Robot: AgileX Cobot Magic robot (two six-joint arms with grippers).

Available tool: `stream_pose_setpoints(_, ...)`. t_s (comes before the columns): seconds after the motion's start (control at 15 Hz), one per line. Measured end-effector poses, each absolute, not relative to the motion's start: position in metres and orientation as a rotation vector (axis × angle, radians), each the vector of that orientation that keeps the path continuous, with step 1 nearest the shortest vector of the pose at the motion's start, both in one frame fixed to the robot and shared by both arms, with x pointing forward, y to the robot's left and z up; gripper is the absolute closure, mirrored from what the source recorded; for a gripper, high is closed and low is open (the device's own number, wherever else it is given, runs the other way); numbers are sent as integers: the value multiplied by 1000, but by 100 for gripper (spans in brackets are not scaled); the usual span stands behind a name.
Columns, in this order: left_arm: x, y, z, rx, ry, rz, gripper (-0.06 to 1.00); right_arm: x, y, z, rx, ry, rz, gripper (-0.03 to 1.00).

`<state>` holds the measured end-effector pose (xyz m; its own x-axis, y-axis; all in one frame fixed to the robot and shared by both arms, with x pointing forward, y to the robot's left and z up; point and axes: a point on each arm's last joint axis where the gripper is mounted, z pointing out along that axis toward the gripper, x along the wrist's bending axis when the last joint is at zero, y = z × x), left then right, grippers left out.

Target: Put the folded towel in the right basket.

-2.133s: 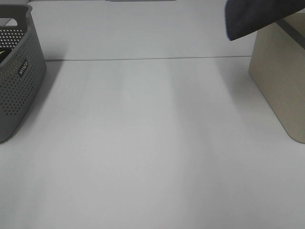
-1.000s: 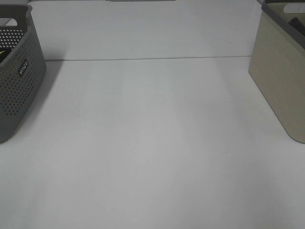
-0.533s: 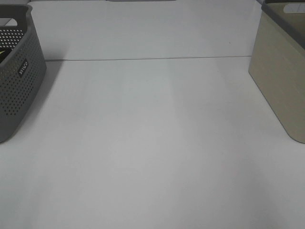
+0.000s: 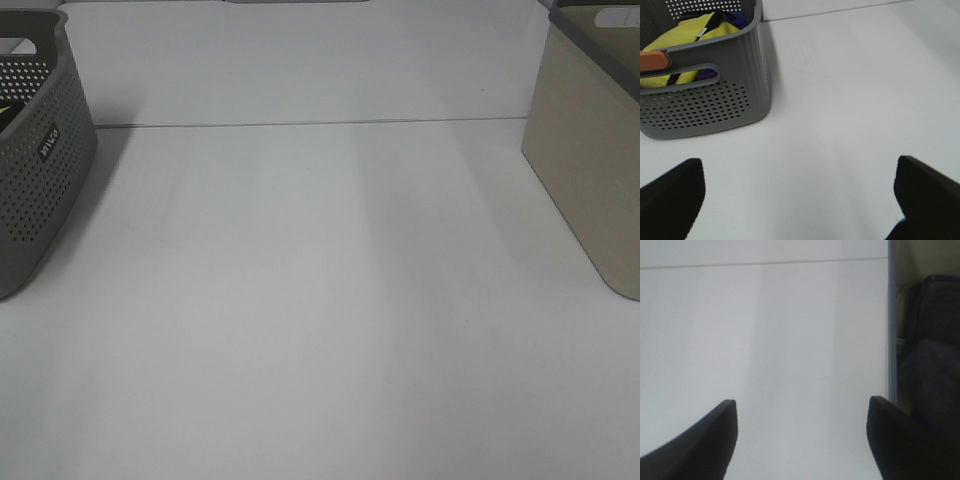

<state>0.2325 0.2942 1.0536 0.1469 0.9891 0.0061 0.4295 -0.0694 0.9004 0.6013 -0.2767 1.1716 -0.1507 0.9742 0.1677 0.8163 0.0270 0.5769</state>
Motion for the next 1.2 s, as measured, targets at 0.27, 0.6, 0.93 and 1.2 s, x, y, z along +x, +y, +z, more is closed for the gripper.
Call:
stream_pose_setpoints(0.27, 233, 294, 1054, 1625, 1396, 883, -3, 568, -268, 1197, 1796, 2044, 838, 28)
stream_pose_setpoints(0.6, 233, 294, 1054, 1625, 1396, 883, -3, 483, -280, 1204, 1759, 1983, 738, 28)
stream_pose_setpoints(0.93, 233, 294, 1054, 1625, 1396, 883, -3, 397, -286, 1159, 1815, 1991, 658, 28)
stream_pose_setpoints(1.2, 233, 294, 1054, 1625, 1396, 883, -3, 325, -289, 1107, 1814, 1989, 661, 28)
